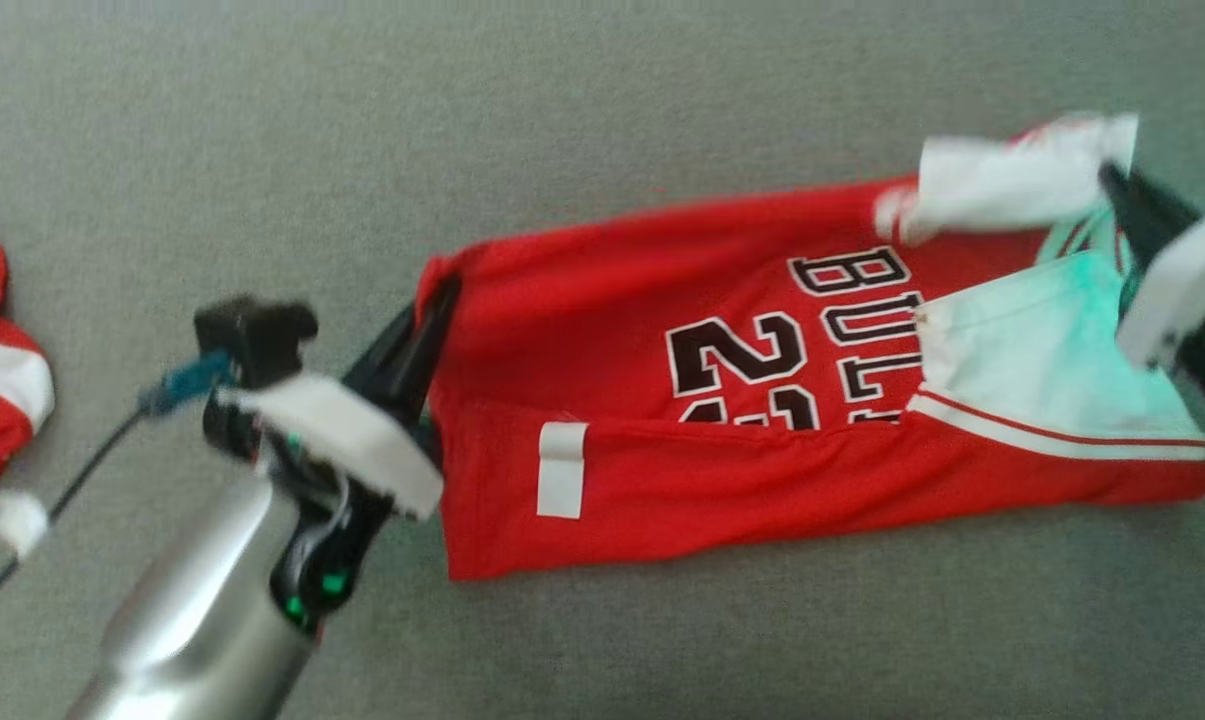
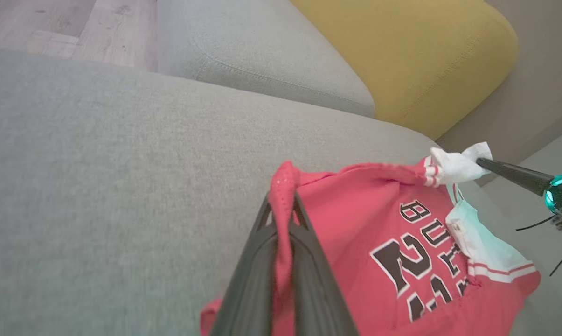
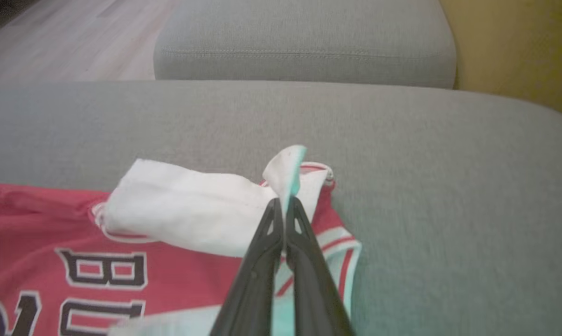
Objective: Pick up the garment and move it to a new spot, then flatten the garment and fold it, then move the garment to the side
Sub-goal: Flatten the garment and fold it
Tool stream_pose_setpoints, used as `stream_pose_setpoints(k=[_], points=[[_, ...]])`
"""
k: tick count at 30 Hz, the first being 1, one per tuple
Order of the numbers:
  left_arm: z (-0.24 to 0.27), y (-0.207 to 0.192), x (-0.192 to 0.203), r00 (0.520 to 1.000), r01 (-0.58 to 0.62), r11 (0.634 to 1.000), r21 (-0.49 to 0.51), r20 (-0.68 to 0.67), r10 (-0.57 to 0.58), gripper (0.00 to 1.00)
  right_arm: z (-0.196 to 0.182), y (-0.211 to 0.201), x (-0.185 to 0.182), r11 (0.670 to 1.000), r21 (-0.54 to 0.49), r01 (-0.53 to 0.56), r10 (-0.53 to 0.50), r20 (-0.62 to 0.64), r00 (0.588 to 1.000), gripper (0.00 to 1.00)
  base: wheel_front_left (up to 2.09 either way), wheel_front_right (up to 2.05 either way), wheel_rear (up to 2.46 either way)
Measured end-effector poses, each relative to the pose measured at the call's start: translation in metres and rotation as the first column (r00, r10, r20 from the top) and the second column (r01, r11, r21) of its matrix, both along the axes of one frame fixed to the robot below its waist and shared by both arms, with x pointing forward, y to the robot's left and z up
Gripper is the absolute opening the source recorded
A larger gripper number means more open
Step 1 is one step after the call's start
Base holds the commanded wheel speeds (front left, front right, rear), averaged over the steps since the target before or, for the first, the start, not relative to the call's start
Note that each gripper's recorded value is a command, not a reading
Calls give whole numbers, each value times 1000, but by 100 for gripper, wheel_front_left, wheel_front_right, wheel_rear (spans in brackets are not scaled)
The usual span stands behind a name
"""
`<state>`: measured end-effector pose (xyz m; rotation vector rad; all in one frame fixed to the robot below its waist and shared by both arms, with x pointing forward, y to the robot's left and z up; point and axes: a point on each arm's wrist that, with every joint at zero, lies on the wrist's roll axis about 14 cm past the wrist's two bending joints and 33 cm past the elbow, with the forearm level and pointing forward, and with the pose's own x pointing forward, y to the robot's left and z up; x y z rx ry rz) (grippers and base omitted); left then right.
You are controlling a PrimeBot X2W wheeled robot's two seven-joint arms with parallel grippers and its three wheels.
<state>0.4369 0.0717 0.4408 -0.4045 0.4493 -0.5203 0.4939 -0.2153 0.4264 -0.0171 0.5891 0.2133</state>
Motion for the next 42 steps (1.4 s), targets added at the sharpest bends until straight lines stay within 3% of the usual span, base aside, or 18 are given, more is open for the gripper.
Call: stream_pose_setpoints(k=[11,12,13,15,17,20,23,27,30,36,42], points=[[-16,-5,-49,998,-16,1000,-3,-65,16,0,-19,-16,-73,997,32,68,-65,-92,994,0,0,0,0],[-19,-4,-53,997,-23,1000,0,-74,23,19,-20,-14,-76,997,39,71,-67,-96,993,47,0,0,0],[-22,-3,-56,996,-34,999,10,-83,35,46,-21,-12,-78,996,44,73,-68,-97,993,100,0,0,0],[-30,2,-62,995,-37,998,59,-86,42,100,-25,-12,-84,998,17,63,-61,-121,991,100,0,0,0],[-34,12,-63,996,-59,992,115,-54,66,100,-30,-13,-91,998,6,63,-62,-153,986,100,0,0,0],[-19,27,-50,983,-178,979,95,59,173,100,-24,-21,-89,995,16,97,-94,-130,987,100,0,0,0],[3,40,-36,943,-283,957,72,202,264,100,-17,-31,-85,992,5,128,-127,-118,985,100,0,0,0],[9,41,-37,916,-322,939,124,290,276,100,-24,-29,-77,987,8,160,-157,-140,978,100,0,0,0],[28,40,-34,875,-383,920,80,350,333,100,-36,-21,-71,988,-6,154,-153,-183,971,100,0,0,0],[30,41,-46,852,-420,904,82,378,362,100,-65,-24,-71,986,-101,131,-154,-276,949,100,0,0,0],[23,54,-60,850,-440,892,105,370,376,100,-70,-23,-62,986,-102,134,-160,-311,937,100,0,0,0]])
